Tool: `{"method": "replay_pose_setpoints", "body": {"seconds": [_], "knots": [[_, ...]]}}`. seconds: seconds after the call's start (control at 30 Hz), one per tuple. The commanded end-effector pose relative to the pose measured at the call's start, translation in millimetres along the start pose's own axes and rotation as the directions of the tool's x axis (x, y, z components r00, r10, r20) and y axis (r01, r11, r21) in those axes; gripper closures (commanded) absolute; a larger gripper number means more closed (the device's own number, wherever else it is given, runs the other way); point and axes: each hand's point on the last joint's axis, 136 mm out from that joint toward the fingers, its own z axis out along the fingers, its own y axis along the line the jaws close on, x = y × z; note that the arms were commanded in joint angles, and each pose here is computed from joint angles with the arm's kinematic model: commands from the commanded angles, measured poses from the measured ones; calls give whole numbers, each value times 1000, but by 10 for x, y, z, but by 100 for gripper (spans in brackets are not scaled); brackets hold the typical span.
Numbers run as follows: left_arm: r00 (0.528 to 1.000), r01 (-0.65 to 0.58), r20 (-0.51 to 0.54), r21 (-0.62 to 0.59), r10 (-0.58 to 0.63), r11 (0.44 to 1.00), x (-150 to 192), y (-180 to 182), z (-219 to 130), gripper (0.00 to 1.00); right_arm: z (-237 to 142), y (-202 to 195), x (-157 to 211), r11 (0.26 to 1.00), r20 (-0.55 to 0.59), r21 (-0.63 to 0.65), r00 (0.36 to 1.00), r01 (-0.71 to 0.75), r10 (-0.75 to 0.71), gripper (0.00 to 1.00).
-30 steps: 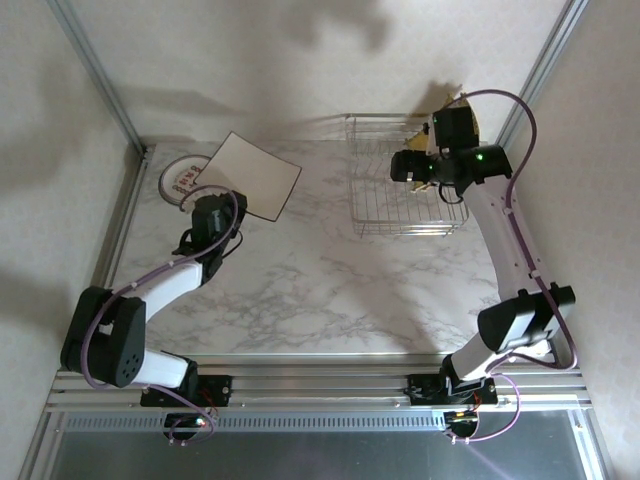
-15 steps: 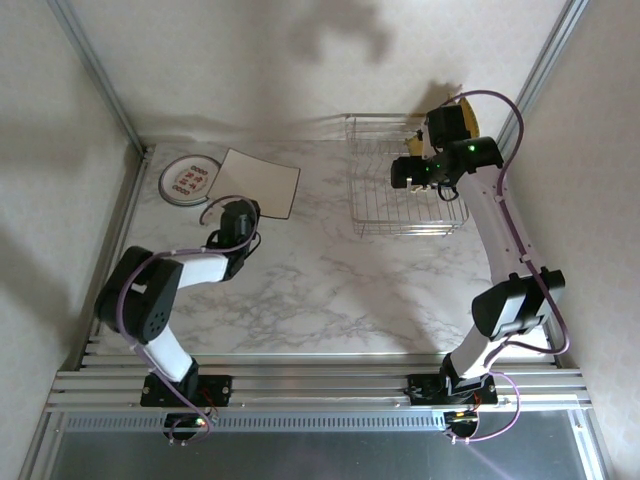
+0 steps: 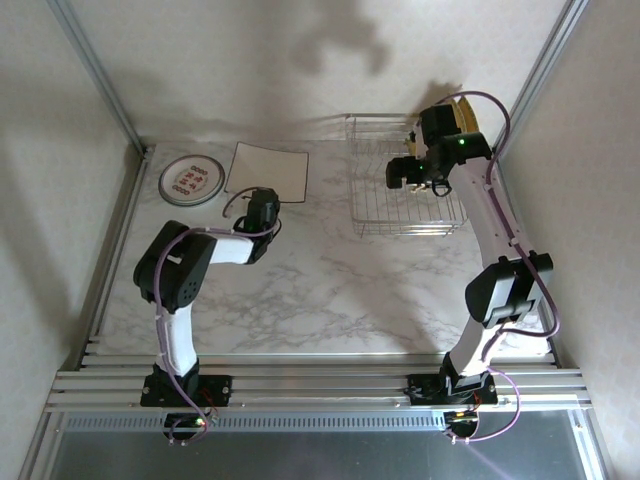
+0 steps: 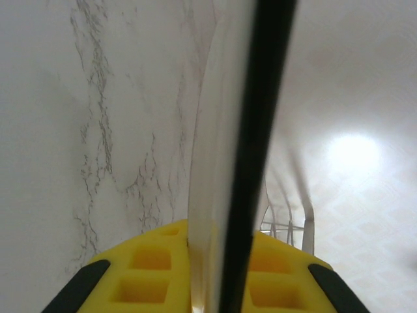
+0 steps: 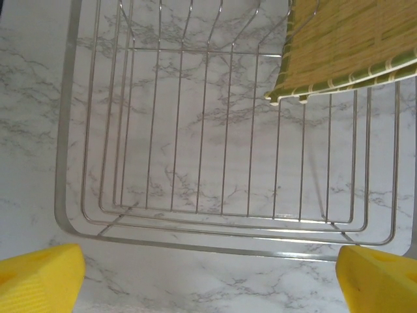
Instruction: Unload the plates from the dish rack
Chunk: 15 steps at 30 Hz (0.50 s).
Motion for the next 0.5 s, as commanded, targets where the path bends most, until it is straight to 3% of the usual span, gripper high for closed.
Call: {"method": "replay_pose_setpoints", "body": {"seconds": [0.0, 0.47], "knots": [[987, 116, 83, 190, -134, 975, -120, -681, -25, 100, -63, 2, -74, 1000, 15, -13, 1000, 12, -11, 1], [982, 111, 139, 143, -131, 983, -121, -448, 68, 100, -152, 38, -167, 999, 14, -29, 1000, 23, -23, 1]]}}
